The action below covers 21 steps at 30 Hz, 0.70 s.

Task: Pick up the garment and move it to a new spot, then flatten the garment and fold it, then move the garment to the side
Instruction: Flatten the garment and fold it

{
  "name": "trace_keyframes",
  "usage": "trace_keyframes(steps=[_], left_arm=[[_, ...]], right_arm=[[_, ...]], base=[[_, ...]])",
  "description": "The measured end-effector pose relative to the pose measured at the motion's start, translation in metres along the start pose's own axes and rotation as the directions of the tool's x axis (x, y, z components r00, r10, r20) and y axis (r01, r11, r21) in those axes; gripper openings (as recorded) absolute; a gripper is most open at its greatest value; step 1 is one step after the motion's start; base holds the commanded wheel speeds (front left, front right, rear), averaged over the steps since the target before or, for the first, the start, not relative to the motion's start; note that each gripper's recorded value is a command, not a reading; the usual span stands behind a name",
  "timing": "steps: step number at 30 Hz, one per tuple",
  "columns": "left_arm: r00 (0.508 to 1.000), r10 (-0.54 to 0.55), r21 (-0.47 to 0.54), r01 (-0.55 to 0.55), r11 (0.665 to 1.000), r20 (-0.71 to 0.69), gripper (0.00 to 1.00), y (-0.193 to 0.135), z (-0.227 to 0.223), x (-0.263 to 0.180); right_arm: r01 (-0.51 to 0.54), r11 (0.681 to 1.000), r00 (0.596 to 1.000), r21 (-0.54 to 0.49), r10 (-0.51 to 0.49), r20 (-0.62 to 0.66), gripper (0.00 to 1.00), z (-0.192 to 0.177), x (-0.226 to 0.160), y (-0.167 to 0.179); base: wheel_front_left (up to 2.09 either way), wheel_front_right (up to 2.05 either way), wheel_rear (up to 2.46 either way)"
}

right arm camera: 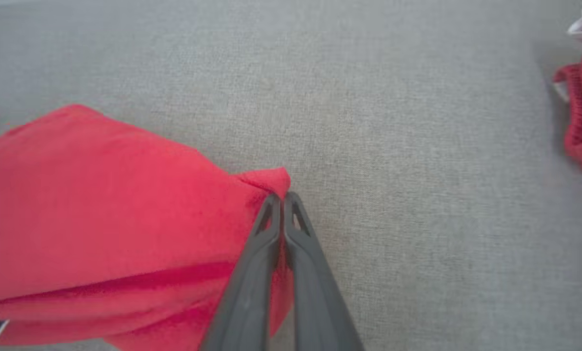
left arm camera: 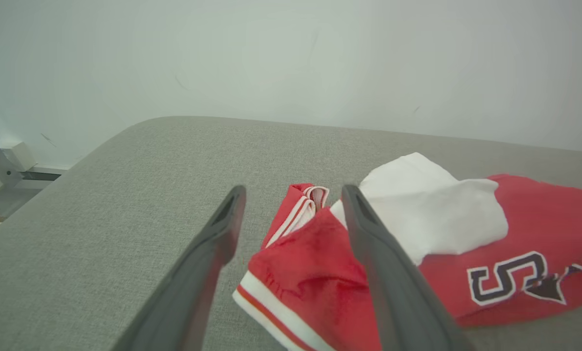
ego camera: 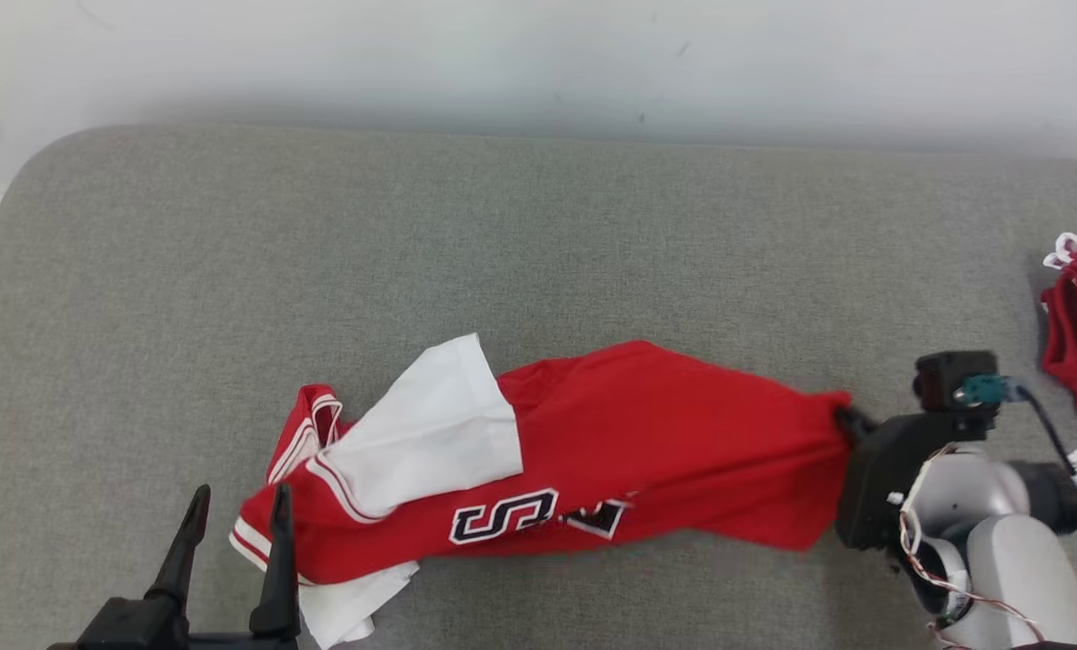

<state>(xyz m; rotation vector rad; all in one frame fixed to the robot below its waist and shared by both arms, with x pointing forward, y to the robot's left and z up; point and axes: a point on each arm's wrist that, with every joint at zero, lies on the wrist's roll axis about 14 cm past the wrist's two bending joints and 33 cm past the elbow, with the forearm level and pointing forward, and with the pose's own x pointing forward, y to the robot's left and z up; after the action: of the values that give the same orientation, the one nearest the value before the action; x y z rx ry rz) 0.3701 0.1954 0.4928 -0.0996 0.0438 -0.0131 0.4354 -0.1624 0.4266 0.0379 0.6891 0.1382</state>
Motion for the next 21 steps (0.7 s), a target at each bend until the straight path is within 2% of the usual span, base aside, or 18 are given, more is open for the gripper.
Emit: trace_keyframes(steps=[3,6,10,13,17,20,21], left_arm=[[1.0,-0.005,-0.002,0.005,1.0,0.007,1.0,-0.003,0.003,0.001],[1.0,-0.014,-0.003,0.014,1.0,0.013,1.0,-0.006,0.005,0.003],[0.999,-0.033,-0.009,0.033,0.999,0.015,1.0,-0.012,0.007,0.004],[0.999,-0.042,-0.016,0.042,0.999,0.015,1.0,-0.016,0.007,0.005],[0.999,-0.039,-0.021,0.039,0.999,0.004,1.0,-0.017,0.003,0.003],[0.999,-0.043,-0.025,0.043,0.999,-0.008,1.0,-0.018,0.0,0.004],[0.999,-0.046,-0.027,0.046,0.999,-0.015,1.0,-0.018,-0.001,0.004]], right_arm=[[0.034,0.999,0.988,-0.033,-0.028,0.153,0.0,0.034,-0.013,-0.009],[0.067,0.996,0.952,-0.058,-0.046,0.303,0.0,0.071,-0.032,-0.016],[0.126,0.99,0.906,-0.057,-0.092,0.414,0.0,0.093,-0.061,-0.033],[0.196,0.98,0.912,-0.036,-0.169,0.374,0.0,0.071,-0.075,-0.055],[0.227,0.974,0.958,0.015,-0.226,0.179,0.0,0.001,-0.077,-0.068],[0.233,0.971,0.971,0.042,-0.235,0.037,0.0,-0.045,-0.077,-0.069],[0.237,0.97,0.971,0.044,-0.237,-0.002,0.49,-0.058,-0.078,-0.069]], base=[[0.0,0.0,0.0],[0.0,0.0,0.0],[0.0,0.0,0.0],[0.0,0.0,0.0],[0.0,0.0,0.0],[0.0,0.0,0.0],[0.0,0.0,0.0]])
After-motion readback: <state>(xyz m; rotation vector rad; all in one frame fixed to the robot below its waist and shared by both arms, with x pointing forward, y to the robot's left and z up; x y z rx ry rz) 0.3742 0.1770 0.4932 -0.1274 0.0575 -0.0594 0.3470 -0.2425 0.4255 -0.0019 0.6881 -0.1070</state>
